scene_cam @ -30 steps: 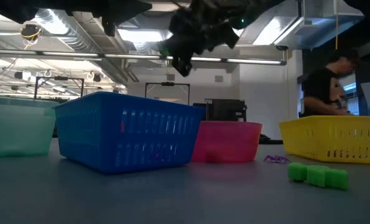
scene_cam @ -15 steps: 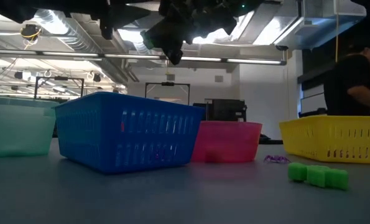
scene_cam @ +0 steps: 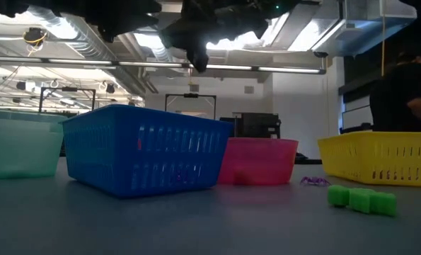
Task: Sort Halloween decoration
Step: Put the green skeleton toy into the red bin
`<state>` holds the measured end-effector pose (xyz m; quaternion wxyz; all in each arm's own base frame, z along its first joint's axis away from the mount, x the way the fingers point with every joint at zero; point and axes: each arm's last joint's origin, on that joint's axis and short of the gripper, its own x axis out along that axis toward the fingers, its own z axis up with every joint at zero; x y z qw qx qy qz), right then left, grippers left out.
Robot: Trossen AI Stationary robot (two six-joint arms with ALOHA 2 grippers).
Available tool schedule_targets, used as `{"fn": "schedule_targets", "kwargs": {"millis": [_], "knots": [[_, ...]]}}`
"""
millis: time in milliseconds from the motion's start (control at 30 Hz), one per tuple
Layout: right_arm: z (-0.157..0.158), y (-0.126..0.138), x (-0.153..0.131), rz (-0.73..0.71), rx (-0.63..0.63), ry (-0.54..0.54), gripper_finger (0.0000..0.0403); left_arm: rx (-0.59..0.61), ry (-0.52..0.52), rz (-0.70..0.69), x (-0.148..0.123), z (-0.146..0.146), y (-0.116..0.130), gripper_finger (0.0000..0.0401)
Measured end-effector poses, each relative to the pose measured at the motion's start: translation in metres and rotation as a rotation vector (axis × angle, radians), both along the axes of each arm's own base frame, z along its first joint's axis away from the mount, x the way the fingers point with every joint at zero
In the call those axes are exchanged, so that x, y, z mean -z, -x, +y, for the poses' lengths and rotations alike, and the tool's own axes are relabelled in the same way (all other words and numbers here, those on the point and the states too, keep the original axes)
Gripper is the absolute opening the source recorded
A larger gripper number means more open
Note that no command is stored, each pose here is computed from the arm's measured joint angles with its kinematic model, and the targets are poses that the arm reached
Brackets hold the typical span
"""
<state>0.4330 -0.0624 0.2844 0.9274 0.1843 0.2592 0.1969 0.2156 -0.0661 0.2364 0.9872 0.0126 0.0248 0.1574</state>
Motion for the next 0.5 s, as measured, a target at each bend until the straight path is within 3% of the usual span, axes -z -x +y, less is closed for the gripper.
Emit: {"fn": "schedule_targets", "kwargs": {"millis": [267, 500], "knots": [[0.0000, -0.0002, -0.0005, 0.084, 0.079, -0.152, 0.0069, -0.041, -0.174, 0.062, 0.0002, 0.0013, 0.0005, 0.0177], [-0.0002, -0.0013, -0.0024, 0.072, 0.087, -0.168, 0.0069, -0.094, -0.214, 0.084, 0.0006, 0.0028, 0.0011, 0.0177]]}}
